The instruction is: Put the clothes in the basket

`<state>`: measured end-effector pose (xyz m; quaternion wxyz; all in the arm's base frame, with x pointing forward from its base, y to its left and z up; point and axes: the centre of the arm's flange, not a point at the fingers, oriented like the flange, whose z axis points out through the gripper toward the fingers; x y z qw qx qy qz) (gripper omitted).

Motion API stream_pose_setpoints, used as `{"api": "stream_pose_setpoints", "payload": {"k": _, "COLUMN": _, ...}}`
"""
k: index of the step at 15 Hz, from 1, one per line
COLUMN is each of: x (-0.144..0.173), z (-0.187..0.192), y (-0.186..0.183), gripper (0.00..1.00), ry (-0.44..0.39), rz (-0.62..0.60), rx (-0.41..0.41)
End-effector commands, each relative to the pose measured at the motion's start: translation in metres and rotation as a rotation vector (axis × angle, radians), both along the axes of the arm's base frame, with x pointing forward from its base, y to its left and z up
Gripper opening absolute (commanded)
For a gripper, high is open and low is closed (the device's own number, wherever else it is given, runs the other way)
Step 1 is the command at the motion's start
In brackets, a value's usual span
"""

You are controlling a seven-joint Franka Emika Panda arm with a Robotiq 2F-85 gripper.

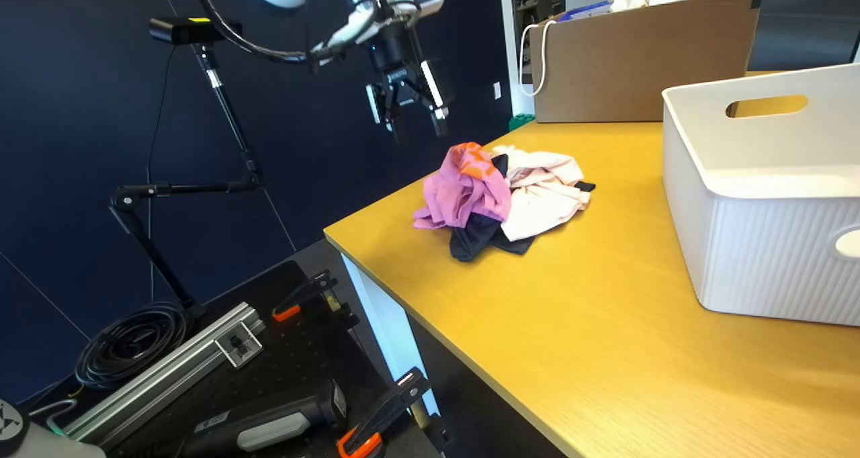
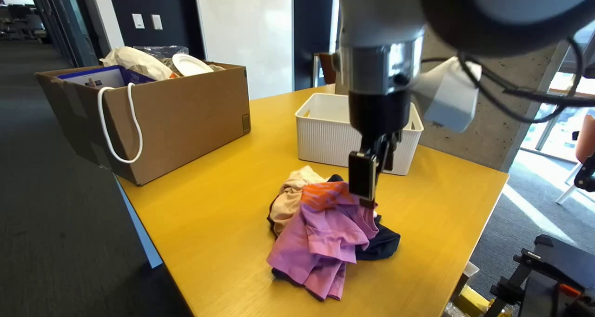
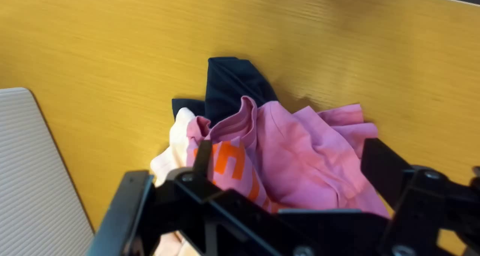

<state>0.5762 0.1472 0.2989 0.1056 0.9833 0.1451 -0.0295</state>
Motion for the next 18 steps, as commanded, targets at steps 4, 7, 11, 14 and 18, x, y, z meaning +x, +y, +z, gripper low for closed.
{"api": "stream_pose_setpoints", "payload": {"k": 4, "x": 0.05, "z": -0.099, "y": 0.053, "gripper": 1.0, "ry": 0.071, "rz": 0.102, "rx": -0.046}}
{"api": "stream_pose_setpoints", "payload": {"k": 7, "x": 0.063, "z": -0.113, "y": 0.059, "gripper": 1.0, "ry": 0.036, "rz": 0.113, "rx": -0.081}}
{"api": "stream_pose_setpoints", "payload": {"k": 11, "x": 0.085, "z": -0.125, "y": 0.044, "gripper": 0.72, "ry": 0.0, "rz": 0.097, "rx": -0.117}}
{"api": "stream_pose_setpoints", "payload": {"k": 14, "x": 0.091, "z": -0.129, "y": 0.04, "gripper": 0.49, "ry": -0.004, "rz": 0.084, "rx": -0.125}}
{"api": "stream_pose_setpoints", "payload": {"k": 18, "x": 0.084, "z": -0.122, "y": 0.046, "gripper": 0.19, "ry": 0.003, "rz": 0.051, "rx": -0.125}}
